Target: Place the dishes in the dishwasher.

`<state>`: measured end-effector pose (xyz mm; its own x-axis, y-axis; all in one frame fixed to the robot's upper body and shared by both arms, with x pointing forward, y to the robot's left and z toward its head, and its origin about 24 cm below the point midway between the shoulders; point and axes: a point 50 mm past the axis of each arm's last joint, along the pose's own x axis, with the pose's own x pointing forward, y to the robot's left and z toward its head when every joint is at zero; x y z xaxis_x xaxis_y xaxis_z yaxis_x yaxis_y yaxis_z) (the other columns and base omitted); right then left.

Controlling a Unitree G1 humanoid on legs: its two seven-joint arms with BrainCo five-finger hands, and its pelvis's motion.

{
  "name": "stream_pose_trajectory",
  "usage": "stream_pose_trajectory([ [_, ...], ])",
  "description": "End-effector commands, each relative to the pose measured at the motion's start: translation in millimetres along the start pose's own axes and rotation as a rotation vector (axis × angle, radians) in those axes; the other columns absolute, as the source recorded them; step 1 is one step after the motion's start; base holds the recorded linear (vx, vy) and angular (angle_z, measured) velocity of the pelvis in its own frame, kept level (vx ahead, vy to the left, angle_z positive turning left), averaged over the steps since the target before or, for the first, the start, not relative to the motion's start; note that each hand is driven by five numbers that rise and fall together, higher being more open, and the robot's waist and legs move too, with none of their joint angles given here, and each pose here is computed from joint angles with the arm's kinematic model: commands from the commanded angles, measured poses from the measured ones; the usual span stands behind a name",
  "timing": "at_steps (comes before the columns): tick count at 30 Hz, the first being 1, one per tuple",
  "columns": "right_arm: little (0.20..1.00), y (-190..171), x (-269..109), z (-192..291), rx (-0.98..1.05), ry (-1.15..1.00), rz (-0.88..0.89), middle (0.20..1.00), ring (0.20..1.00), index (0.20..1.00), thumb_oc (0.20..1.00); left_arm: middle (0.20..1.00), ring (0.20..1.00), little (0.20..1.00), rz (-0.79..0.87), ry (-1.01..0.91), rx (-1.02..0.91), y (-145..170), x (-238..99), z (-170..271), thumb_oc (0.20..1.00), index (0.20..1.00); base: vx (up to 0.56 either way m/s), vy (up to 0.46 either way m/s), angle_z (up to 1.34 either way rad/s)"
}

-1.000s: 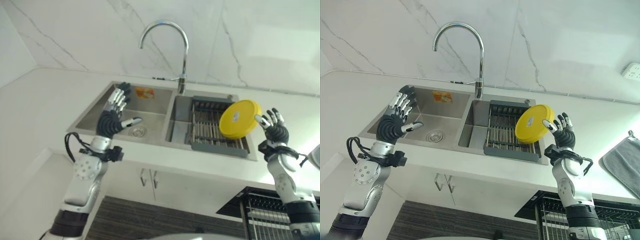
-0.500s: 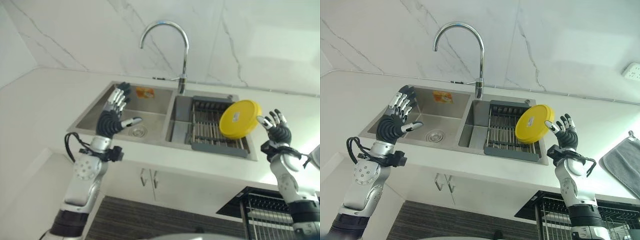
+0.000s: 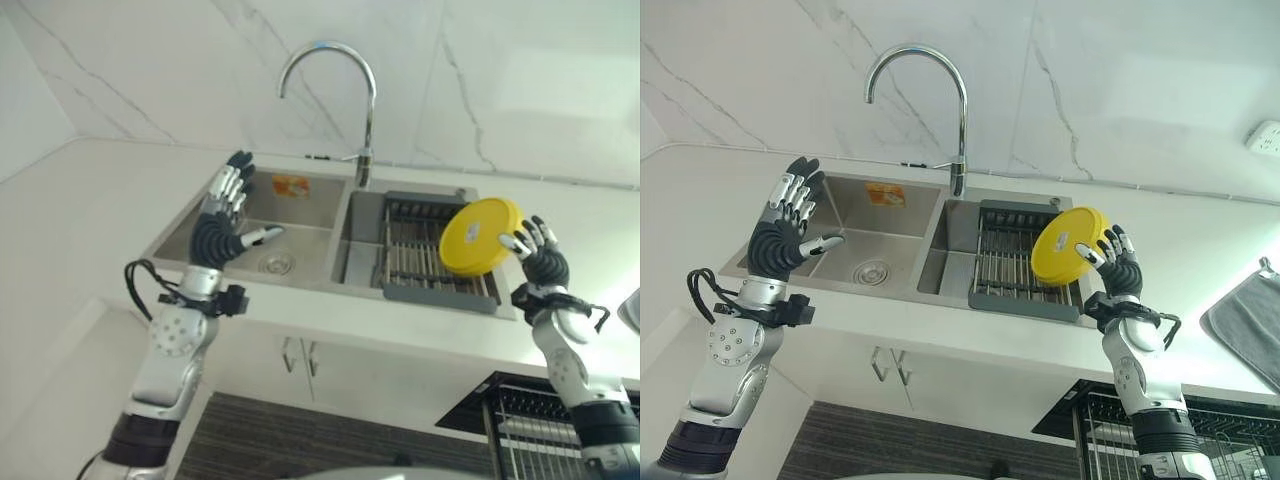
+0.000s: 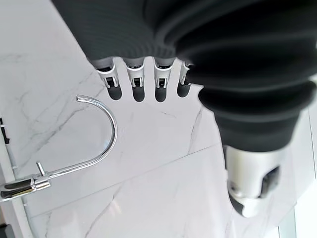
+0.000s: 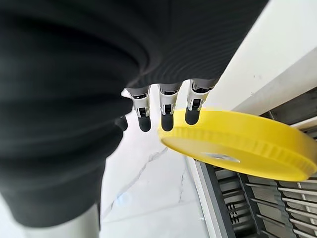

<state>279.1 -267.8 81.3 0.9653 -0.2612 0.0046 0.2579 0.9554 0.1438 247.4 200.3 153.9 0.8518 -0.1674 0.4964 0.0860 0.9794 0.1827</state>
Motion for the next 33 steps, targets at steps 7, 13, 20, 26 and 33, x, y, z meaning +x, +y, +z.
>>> stream_pose_trajectory([
  [7, 1.000, 0.6, 12.9, 69.7, 0.043, -0.293, -0.051, 1.000, 1.000, 1.000, 1.000, 1.000, 1.000, 1.000, -0.002, -0.125, 0.059, 8.9, 11.6, 18.7, 1.000, 1.000, 0.04, -0.044, 0.01],
  [13, 1.000, -5.0, 17.8, 67.6, 0.054, -0.256, -0.082, 1.000, 1.000, 1.000, 1.000, 1.000, 1.000, 1.000, 0.006, -0.106, 0.037, 9.9, 12.0, 15.7, 1.000, 1.000, 0.02, -0.031, 0.00],
  [20, 1.000, -14.8, 31.1, 59.6, 0.027, -0.149, -0.138, 1.000, 1.000, 1.000, 1.000, 1.000, 1.000, 1.000, -0.006, -0.094, 0.035, 7.1, 12.8, 13.3, 1.000, 1.000, 0.02, -0.041, -0.01],
  [26, 1.000, -20.7, 45.4, 58.1, 0.008, -0.084, -0.174, 1.000, 1.000, 1.000, 1.000, 1.000, 1.000, 1.000, -0.020, -0.083, 0.040, 6.4, 16.1, 13.3, 1.000, 1.000, 0.01, -0.032, 0.00],
  [33, 1.000, -21.0, 55.4, 60.8, 0.022, -0.044, -0.183, 1.000, 1.000, 1.000, 1.000, 1.000, 1.000, 1.000, -0.018, -0.072, 0.019, 8.0, 16.9, 12.1, 1.000, 1.000, 0.00, -0.013, 0.03],
])
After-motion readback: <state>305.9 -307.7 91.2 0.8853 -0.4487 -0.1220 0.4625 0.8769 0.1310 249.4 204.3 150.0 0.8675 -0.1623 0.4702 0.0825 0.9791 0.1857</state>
